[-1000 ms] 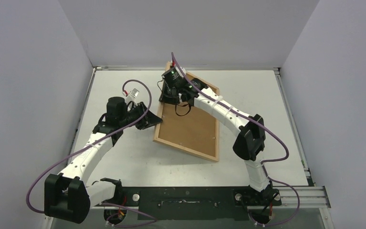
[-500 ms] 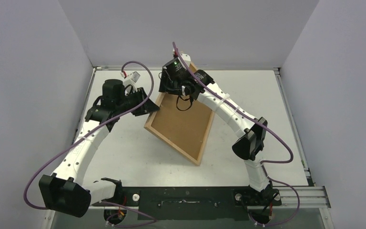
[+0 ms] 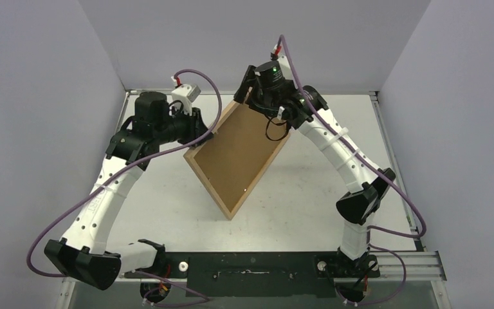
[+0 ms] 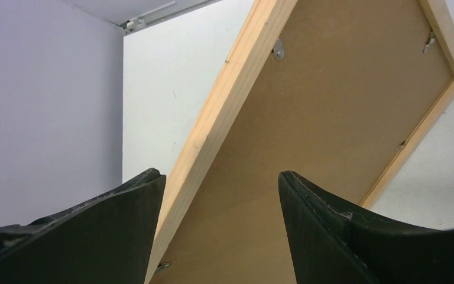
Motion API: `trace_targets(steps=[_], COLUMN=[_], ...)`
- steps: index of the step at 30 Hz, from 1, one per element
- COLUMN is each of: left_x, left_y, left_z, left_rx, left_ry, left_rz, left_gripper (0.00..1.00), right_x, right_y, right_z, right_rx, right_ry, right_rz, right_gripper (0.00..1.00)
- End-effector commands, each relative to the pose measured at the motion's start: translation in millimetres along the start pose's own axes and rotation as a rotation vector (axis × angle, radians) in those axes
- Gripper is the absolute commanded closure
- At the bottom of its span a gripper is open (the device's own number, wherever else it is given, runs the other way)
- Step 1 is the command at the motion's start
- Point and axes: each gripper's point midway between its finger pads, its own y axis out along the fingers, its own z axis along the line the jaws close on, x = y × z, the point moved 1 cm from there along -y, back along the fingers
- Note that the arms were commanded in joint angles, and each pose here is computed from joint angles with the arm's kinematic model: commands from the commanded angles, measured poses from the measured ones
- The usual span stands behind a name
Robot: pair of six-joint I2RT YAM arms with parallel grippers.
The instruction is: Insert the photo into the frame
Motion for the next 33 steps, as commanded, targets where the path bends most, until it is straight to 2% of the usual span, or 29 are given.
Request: trace_targets(steps=[1,11,18,21,28,33], left_x=[39.0,32.4,24.2,18.2,1.5,-5.8], left_y=[-23.9,-26.2,-17.2,-14.3,-8.7,-5.1], left_z=[-19.6,-53.3,-74.3,-80.0,-95.8,-98.0], left_rx=[0.008,0.018,0.005,0.012,-0.007,-0.007], left_ry=[0.233,0.426,0.497,0.533,0.583,0.59], left_rz=[-0.164,-0.214,-0.25,-0.245,-0.236,-0.231], left_gripper=[1.0,1.0,1.0,1.0,1.0,1.0], right_x=[20.7,14.5,-7.9,-12.2,-27.6,-27.1], right_y=[-33.5,-60.1,-84.7,-98.9,-101.7,-103.0], right_z=[-6.5,-17.4,-41.8,-54.8,-84.0,-102.7], right_rx=[-0.008,-0.05,-0.141,-0.189,-0.331,-0.393], right_ry=[0.103,0.229,0.316,0.327,0.286,0.29], right_rz=[-0.048,0.015,0.097,0.122,0.204,0.169], right_gripper=[0.28,0.25,0.25,0.26,0.27,0.29])
